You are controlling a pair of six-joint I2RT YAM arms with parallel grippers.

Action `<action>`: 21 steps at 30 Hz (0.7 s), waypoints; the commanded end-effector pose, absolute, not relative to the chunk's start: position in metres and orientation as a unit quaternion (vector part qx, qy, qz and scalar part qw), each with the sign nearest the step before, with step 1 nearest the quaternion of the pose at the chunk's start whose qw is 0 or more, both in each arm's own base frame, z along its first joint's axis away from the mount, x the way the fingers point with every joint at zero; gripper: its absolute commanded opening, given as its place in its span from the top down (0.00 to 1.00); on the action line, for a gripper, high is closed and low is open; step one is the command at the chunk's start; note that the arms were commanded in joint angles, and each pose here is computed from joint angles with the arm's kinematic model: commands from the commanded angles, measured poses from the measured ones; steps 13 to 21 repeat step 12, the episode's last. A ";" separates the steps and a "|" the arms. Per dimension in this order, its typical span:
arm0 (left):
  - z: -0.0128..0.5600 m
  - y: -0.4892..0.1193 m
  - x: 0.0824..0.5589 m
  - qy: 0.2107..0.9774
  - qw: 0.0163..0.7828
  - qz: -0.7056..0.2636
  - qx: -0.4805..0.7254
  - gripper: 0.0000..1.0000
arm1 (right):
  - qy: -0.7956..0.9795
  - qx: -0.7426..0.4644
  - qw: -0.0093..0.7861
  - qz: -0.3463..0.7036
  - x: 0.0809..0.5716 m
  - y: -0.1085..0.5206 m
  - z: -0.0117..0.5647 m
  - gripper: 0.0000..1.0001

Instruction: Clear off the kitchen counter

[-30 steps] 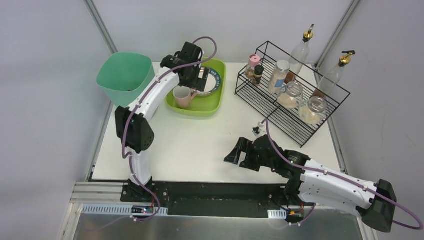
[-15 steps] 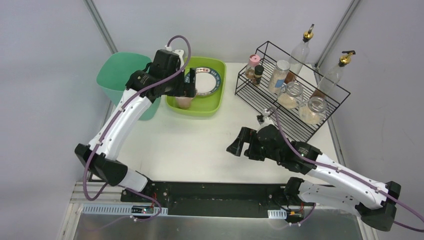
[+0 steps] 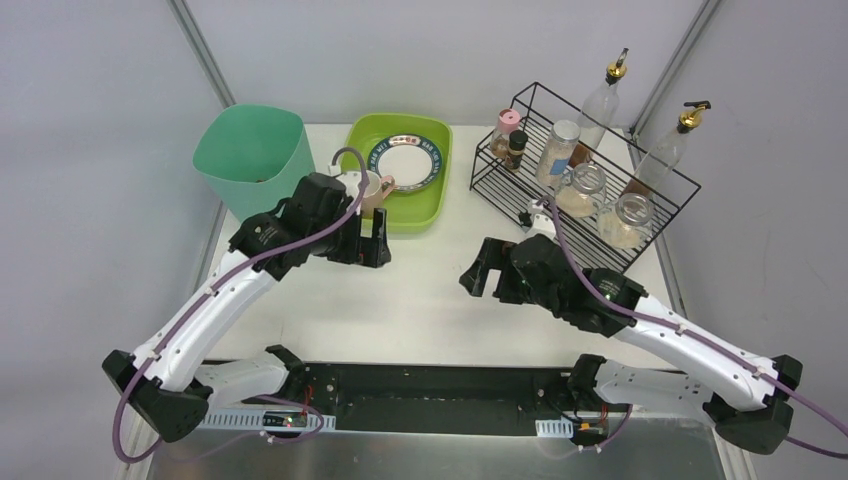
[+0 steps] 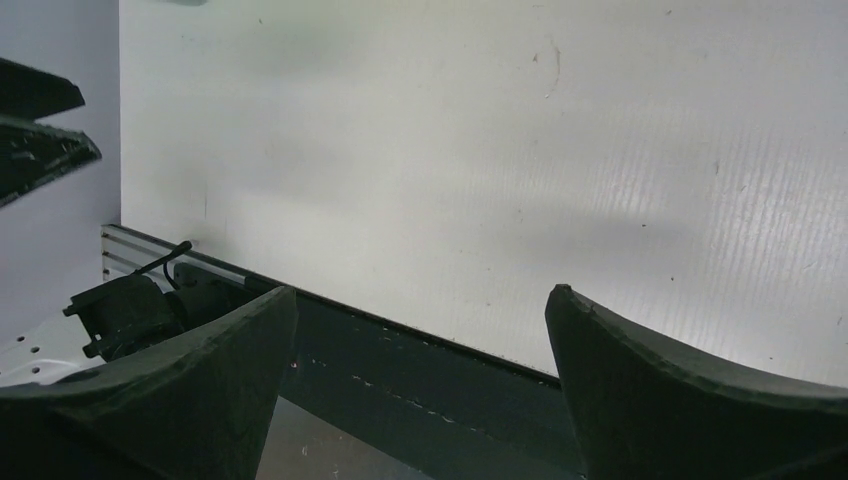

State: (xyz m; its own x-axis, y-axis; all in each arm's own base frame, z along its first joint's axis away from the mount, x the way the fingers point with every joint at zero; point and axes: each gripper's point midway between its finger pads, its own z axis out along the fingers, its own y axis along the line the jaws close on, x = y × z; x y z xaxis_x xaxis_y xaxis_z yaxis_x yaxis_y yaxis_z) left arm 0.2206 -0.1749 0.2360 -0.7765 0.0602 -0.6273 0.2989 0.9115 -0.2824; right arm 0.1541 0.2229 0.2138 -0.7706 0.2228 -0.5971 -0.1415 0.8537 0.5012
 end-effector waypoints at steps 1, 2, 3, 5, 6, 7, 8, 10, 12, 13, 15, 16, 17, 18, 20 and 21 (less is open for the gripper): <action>0.228 -0.180 0.202 0.913 0.323 -0.221 0.118 0.01 | 0.893 0.015 0.365 0.261 0.163 0.221 0.230 0.01; 0.226 -0.180 0.198 0.912 0.321 -0.224 0.123 0.01 | 0.893 0.012 0.366 0.261 0.163 0.222 0.231 0.01; 0.225 -0.180 0.196 0.911 0.320 -0.228 0.127 0.01 | 0.893 0.009 0.365 0.263 0.163 0.223 0.232 0.01; 0.224 -0.182 0.192 0.907 0.320 -0.237 0.133 0.01 | 0.892 0.000 0.364 0.268 0.161 0.225 0.232 0.01; 0.225 -0.183 0.190 0.905 0.322 -0.243 0.136 0.01 | 0.892 -0.006 0.362 0.272 0.160 0.226 0.232 0.01; 0.226 -0.184 0.189 0.902 0.324 -0.249 0.142 0.01 | 0.891 -0.020 0.361 0.275 0.158 0.227 0.231 0.01; 0.227 -0.184 0.188 0.899 0.326 -0.251 0.146 0.01 | 0.890 -0.030 0.359 0.279 0.156 0.229 0.229 0.01; 0.230 -0.183 0.187 0.897 0.331 -0.253 0.149 0.01 | 0.892 -0.034 0.360 0.272 0.157 0.228 0.227 0.01; 0.232 -0.184 0.185 0.894 0.333 -0.258 0.152 0.01 | 0.891 -0.022 0.369 0.265 0.162 0.226 0.227 0.01; 0.232 -0.184 0.185 0.894 0.333 -0.258 0.152 0.01 | 0.891 -0.022 0.369 0.265 0.162 0.226 0.227 0.01; 0.232 -0.184 0.185 0.894 0.333 -0.258 0.152 0.01 | 0.891 -0.022 0.369 0.265 0.162 0.226 0.227 0.01; 0.232 -0.184 0.185 0.894 0.333 -0.258 0.152 0.01 | 0.891 -0.022 0.369 0.265 0.162 0.226 0.227 0.01; 0.232 -0.184 0.185 0.894 0.333 -0.258 0.152 0.01 | 0.891 -0.022 0.369 0.265 0.162 0.226 0.227 0.01; 0.232 -0.184 0.185 0.894 0.333 -0.258 0.152 0.01 | 0.891 -0.022 0.369 0.265 0.162 0.226 0.227 0.01; 0.232 -0.184 0.185 0.894 0.333 -0.258 0.152 0.01 | 0.891 -0.022 0.369 0.265 0.162 0.226 0.227 0.01; 0.232 -0.184 0.185 0.894 0.333 -0.258 0.152 0.01 | 0.891 -0.022 0.369 0.265 0.162 0.226 0.227 0.01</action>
